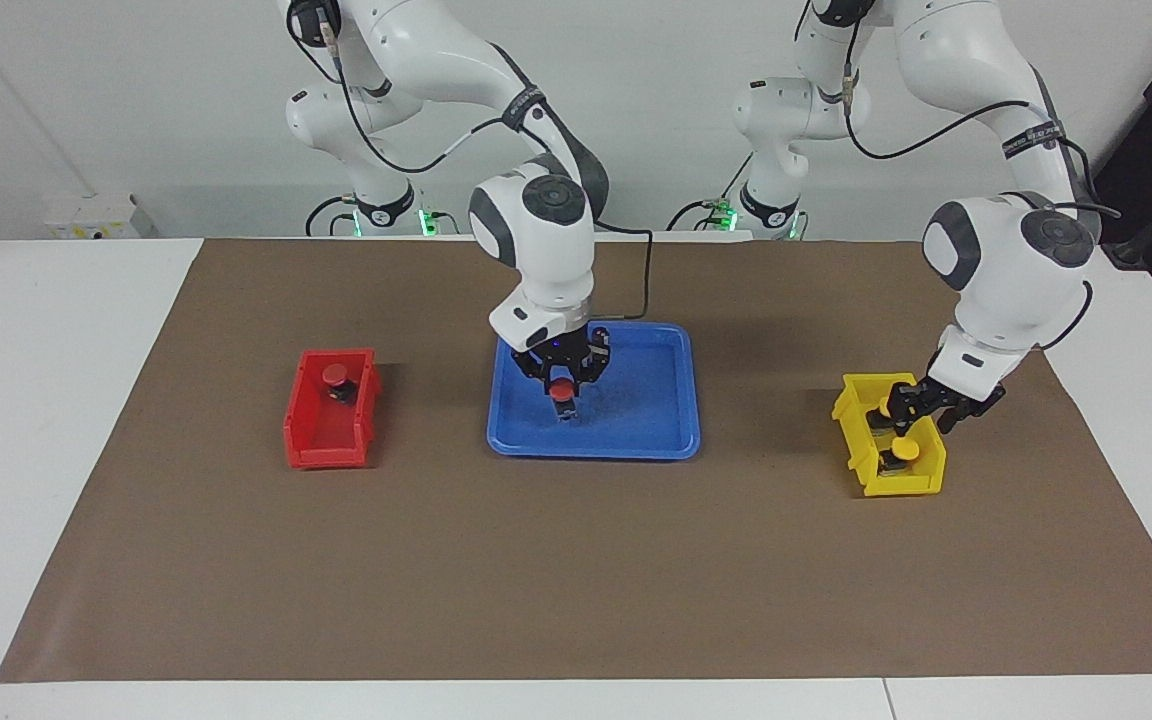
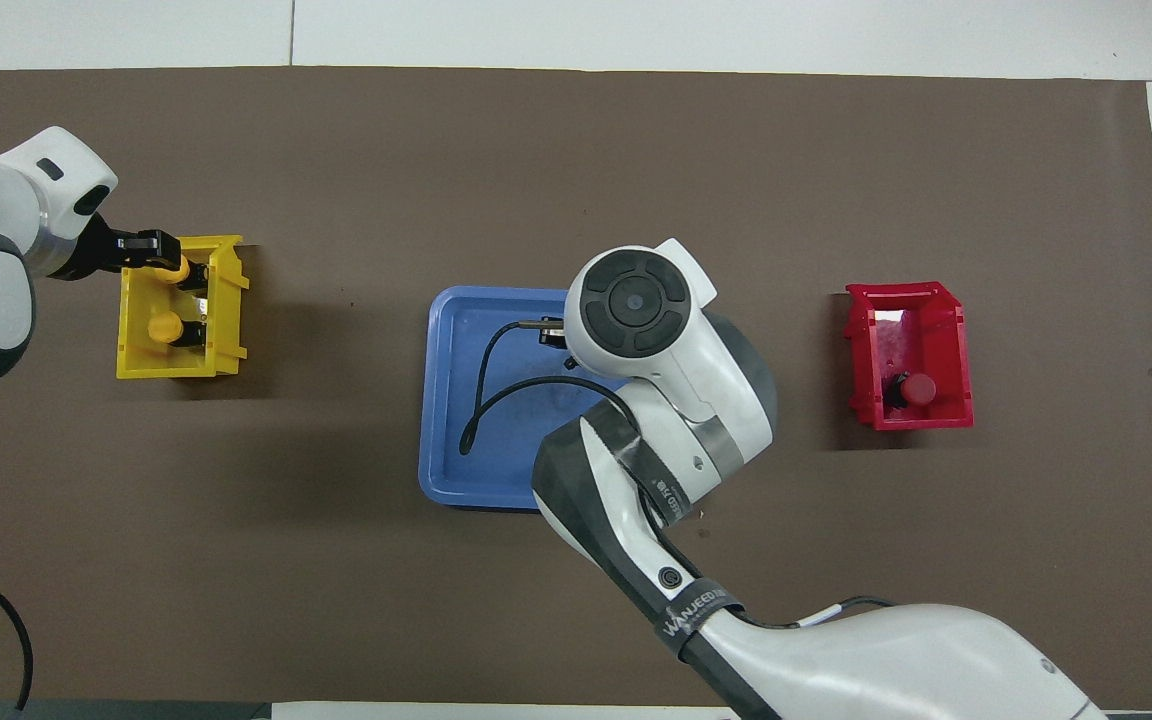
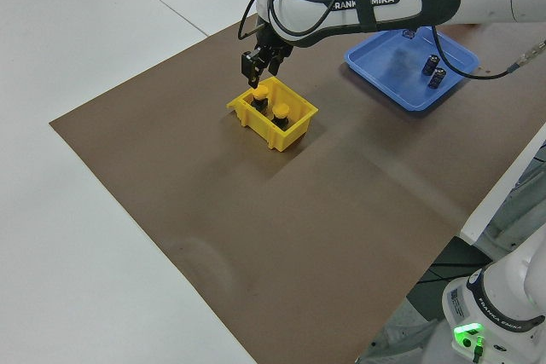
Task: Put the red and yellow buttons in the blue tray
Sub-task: 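Place the red button in the blue tray while the left gripper reaches yellow, then grasp the second red button while the left gripper grasps a yellow button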
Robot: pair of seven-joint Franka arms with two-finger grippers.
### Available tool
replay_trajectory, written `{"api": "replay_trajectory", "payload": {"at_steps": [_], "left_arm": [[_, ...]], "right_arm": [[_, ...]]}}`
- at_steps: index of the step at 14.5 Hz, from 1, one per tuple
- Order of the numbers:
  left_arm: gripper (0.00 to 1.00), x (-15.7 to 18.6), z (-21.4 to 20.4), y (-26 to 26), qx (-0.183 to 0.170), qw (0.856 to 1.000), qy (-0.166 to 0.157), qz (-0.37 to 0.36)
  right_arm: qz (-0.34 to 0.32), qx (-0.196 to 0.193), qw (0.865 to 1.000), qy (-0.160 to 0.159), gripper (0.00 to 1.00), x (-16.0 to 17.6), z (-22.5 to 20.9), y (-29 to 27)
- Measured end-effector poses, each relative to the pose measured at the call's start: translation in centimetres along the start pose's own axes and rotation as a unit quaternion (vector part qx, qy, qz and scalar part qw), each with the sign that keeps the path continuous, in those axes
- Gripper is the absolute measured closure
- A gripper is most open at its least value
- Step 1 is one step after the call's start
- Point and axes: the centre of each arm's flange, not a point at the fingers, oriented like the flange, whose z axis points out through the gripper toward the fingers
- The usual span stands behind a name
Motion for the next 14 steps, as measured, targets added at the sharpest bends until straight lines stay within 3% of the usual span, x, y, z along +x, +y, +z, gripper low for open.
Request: {"api": "replay_trajectory", "payload": {"at_steps": [5,6,9,10,12,14], "left_arm": [[0.33,0.4,2.2,0.2,0.002,1.0,0.001,0.001],[0.33,0.4,2.5,0.2,0.002,1.0,0.0,0.002],[0.33,0.4,3.1,0.2,0.002,1.0,-0.002,0.002],[0.33,0.4,3.3,0.2,0.002,1.0,-0.003,0.002],[0.39,0.4,3.5,0.2,0.002,1.0,-0.005,0.002],[0.59,0.3,3.6,0.2,0.002,1.0,-0.006,0.001]], "right_arm": [[0.004,-0.004,1.0,0.0,0.59,-0.6,1.7,-1.4],[0.004,-0.004,1.0,0.002,0.53,-0.6,1.9,-1.5],[0.009,-0.002,1.0,0.012,0.24,0.6,0.4,-1.4],[0.015,-0.007,1.0,0.012,0.24,1.5,-0.7,-1.0],[0.008,-0.019,1.0,0.008,0.24,4.2,-3.0,1.3],[-0.011,-0.031,0.999,-0.003,0.24,7.0,-4.3,6.4]]}}
